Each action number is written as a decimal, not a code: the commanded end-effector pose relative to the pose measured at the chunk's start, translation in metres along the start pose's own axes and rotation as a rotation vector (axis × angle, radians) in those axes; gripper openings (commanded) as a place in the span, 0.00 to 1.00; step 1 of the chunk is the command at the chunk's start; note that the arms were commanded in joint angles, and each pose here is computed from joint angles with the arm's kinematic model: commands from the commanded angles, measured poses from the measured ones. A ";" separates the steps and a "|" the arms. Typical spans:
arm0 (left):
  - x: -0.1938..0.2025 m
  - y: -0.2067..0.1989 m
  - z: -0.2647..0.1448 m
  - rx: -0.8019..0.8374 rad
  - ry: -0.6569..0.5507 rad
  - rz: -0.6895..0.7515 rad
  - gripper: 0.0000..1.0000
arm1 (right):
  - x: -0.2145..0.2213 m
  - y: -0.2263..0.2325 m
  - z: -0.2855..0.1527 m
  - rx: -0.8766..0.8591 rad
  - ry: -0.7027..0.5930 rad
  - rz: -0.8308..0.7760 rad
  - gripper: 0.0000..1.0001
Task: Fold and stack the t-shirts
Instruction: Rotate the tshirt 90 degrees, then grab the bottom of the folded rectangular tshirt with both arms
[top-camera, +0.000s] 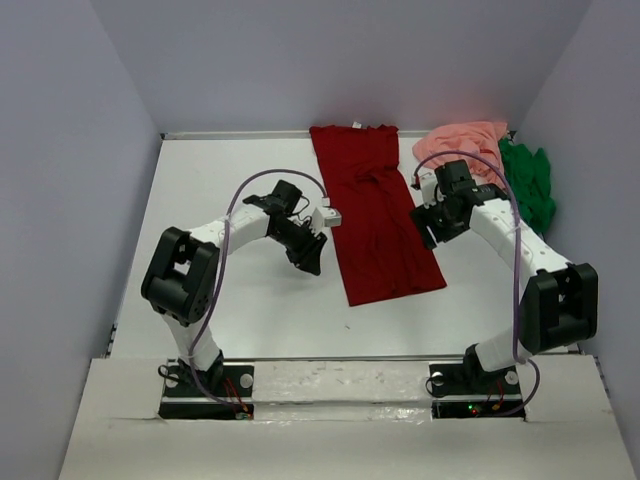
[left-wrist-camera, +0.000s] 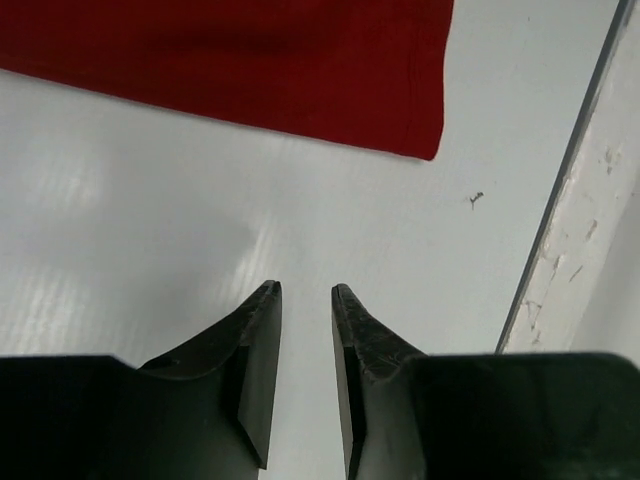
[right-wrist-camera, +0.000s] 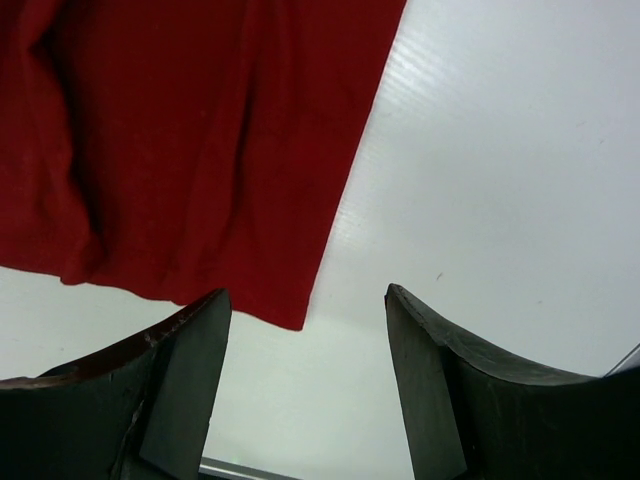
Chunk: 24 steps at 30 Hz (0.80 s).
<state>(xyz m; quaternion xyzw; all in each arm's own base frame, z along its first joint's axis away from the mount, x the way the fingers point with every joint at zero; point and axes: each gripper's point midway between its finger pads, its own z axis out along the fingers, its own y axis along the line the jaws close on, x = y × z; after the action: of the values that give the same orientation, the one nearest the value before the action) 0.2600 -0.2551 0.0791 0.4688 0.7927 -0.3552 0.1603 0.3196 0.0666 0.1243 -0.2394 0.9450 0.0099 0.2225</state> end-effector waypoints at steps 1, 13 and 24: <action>0.026 -0.031 0.006 0.100 0.050 -0.013 0.36 | 0.025 0.005 -0.004 -0.001 0.068 0.049 0.69; 0.016 -0.054 0.018 0.007 -0.020 0.055 0.51 | 0.049 0.017 0.004 -0.037 0.116 0.082 0.69; 0.015 -0.081 0.058 -0.045 0.046 0.232 0.48 | 0.052 0.001 -0.001 0.053 0.111 0.061 0.69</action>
<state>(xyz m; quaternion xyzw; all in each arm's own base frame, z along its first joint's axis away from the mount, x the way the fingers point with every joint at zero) 0.1857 -0.2988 0.0670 0.5165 0.7666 -0.3422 0.1686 0.2735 0.0523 0.0938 -0.2106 0.9656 -0.0012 0.1524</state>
